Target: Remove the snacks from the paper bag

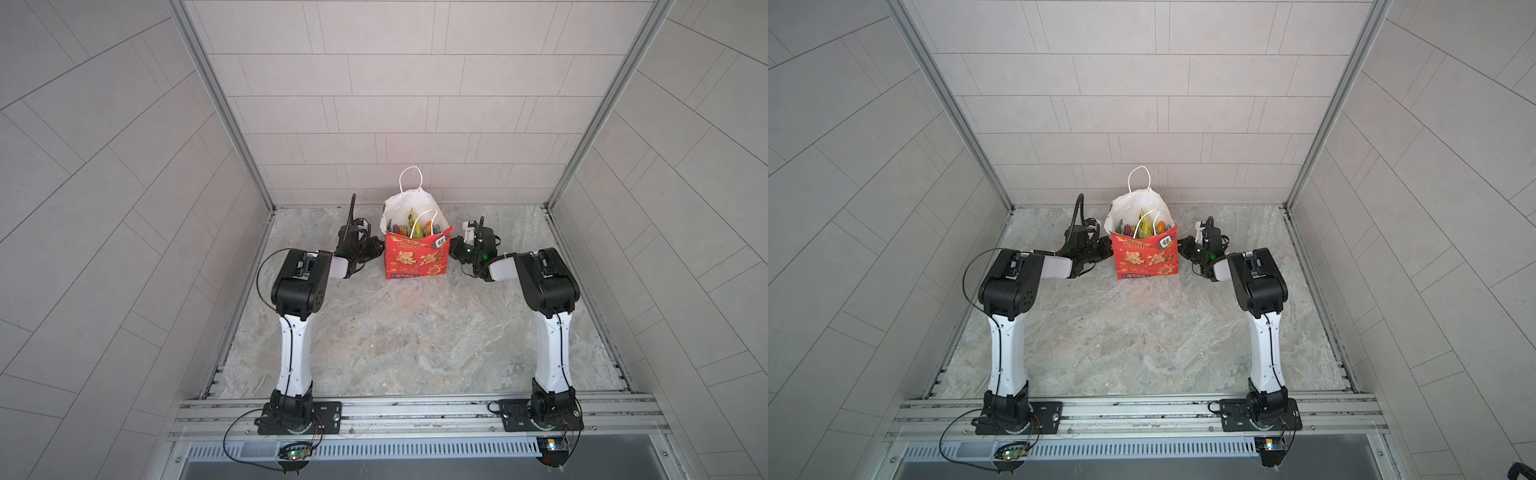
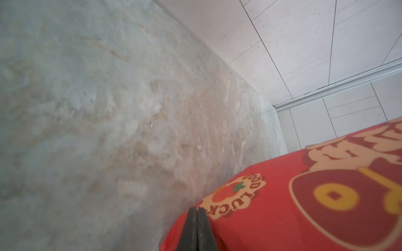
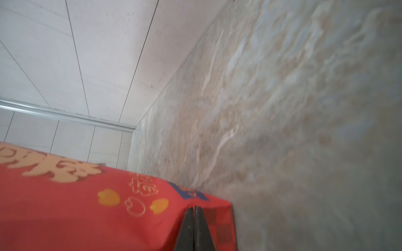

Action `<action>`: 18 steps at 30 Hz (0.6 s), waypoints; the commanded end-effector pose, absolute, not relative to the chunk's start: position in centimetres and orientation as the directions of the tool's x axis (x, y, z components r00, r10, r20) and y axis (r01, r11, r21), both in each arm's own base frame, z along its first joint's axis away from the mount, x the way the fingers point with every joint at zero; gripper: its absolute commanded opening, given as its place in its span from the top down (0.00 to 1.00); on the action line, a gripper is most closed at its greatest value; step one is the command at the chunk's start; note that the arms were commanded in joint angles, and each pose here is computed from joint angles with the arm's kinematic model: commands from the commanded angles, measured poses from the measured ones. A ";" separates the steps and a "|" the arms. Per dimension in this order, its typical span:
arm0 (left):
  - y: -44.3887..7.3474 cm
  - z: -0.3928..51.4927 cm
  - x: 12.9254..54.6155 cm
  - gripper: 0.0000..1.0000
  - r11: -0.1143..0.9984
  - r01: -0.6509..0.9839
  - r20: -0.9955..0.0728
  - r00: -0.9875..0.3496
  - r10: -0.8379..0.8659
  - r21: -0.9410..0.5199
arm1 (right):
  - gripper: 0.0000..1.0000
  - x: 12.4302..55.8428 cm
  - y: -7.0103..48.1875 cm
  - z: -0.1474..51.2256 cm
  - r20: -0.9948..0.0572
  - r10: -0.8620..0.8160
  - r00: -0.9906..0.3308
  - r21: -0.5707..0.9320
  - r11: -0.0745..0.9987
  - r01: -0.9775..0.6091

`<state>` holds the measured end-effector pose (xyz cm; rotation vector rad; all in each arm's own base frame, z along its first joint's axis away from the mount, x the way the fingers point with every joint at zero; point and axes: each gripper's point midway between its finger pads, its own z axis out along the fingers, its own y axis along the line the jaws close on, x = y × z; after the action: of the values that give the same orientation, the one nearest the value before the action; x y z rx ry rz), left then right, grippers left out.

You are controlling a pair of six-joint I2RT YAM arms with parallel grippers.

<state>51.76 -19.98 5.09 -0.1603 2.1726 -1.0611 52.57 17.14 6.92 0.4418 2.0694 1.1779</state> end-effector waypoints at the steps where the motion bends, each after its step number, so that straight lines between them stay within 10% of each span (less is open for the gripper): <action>1: -20.7 8.1 50.0 1.00 0.634 0.282 -0.611 -0.692 -0.386 -0.720 | 1.00 50.4 17.4 10.5 -0.456 0.609 -0.649 0.854 0.505 -0.126; 18: -17.8 7.4 45.8 1.00 0.721 0.235 -0.657 -0.650 -0.382 -0.652 | 1.00 42.3 19.3 11.3 -0.455 0.584 -0.672 0.861 0.481 -0.166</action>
<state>45.39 -18.41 5.02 -0.1523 2.1562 -0.9978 43.17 18.32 8.82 0.3997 2.0232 1.1993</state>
